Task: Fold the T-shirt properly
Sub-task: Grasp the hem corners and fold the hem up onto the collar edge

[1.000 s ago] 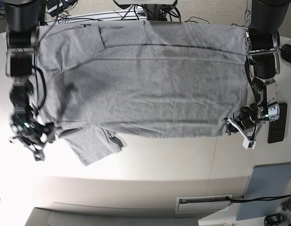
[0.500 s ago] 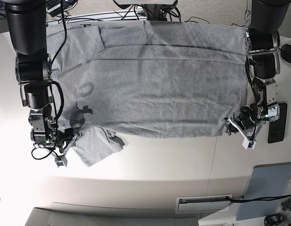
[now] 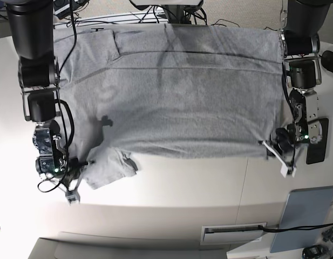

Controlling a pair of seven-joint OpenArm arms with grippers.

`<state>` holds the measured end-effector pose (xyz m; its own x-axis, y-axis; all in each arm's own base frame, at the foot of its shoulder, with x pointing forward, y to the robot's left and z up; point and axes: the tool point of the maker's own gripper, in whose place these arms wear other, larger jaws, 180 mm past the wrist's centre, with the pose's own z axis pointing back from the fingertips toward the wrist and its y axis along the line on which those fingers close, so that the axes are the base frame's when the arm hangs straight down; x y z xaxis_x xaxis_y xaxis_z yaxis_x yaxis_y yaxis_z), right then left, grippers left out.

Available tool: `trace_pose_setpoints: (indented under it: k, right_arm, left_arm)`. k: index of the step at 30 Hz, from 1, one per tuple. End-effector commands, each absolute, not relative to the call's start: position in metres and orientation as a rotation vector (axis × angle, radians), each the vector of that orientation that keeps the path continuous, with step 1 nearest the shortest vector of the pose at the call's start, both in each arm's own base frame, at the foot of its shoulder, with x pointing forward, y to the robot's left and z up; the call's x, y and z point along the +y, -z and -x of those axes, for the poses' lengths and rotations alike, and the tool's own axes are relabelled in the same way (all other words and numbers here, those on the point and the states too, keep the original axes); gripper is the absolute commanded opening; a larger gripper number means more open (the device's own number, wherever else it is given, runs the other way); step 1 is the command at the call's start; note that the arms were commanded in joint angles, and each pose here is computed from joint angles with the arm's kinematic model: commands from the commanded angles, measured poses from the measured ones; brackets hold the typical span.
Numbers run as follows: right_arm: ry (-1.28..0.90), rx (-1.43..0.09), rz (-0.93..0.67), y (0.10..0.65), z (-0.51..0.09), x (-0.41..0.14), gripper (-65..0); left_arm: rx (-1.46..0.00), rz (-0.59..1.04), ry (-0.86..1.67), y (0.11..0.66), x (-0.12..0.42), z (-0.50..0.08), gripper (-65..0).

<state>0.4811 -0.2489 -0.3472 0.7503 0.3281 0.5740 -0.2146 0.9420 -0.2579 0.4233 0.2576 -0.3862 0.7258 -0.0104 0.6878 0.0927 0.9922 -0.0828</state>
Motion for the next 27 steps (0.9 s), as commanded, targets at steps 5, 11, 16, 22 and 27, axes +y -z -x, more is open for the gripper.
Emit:
trace_pose_setpoints:
  k: [5, 11, 16, 22, 27]
  right_arm:
    - [-0.337, -0.742, 0.348, 0.312, -0.454, -0.273, -65.0]
    - [-0.298, -0.781, 0.354, 0.306, -0.4, -0.285, -65.0]
    - [-0.275, -0.779, 0.367, 0.308, -0.349, -0.292, -65.0]
    - [-0.299, -0.761, 0.383, 0.307, -0.297, -0.289, -65.0]
    - [-0.313, -0.698, 0.417, 0.311, -0.26, -0.29, -65.0]
  left_arm:
    - [-0.865, 0.111, 0.069, 0.357, 0.262, -0.398, -65.0]
    - [-0.901, 0.2, 0.08, 0.352, 0.255, -0.352, -65.0]
    - [-0.937, 0.297, 0.079, 0.344, 0.258, -0.319, -65.0]
    - [-0.881, 0.289, 0.042, 0.358, 0.271, -0.289, -65.0]
    - [-0.842, 0.317, 0.078, 0.369, 0.265, -0.27, -65.0]
